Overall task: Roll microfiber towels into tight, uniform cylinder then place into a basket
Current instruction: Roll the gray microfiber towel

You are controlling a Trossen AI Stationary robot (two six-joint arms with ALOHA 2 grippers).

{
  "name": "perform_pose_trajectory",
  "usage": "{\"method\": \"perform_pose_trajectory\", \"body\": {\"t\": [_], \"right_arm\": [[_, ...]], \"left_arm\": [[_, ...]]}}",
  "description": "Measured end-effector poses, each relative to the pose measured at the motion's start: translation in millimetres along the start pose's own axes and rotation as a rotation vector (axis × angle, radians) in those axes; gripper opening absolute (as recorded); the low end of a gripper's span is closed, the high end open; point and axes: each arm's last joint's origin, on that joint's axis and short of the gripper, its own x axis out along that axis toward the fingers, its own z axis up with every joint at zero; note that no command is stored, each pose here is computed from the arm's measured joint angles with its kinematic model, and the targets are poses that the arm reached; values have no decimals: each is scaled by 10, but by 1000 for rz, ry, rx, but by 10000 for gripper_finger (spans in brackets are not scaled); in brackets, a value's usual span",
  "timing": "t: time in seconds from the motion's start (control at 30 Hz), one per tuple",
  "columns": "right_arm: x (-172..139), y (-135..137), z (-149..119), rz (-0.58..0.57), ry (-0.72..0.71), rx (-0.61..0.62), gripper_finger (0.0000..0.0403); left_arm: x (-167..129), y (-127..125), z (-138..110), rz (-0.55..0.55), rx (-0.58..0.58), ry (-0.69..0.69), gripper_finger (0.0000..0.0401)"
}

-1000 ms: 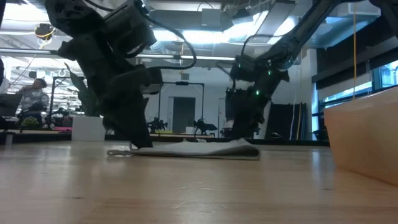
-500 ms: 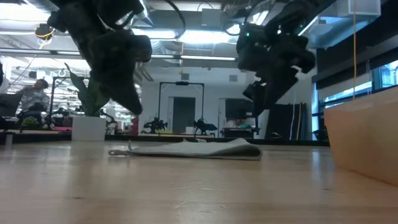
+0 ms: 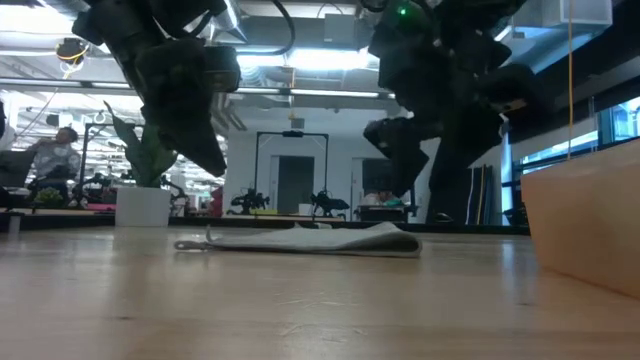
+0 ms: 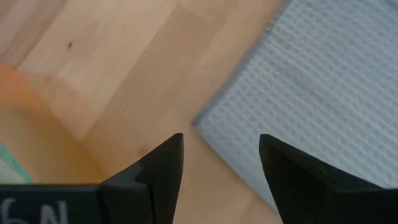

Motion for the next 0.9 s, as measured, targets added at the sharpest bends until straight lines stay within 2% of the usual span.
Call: {"method": "perform_pose_trajectory", "body": {"t": [0.13,0.33,0.57,0.9], "right_arm": [[141,41,4,17,17,-17,210],[295,49,23,-75,47,-69,210],[425,130,23,-52,70,-116,210],[559,114,-6,-122,116,-120,209]], "left_arm": [[0,-6,-3,-17,0,10,71],[0,-7,-4,-20,16,11,71],[-1,-12,-6,-36,17,19,71],[-4,-26,-10,-41,31,18,71]]}}
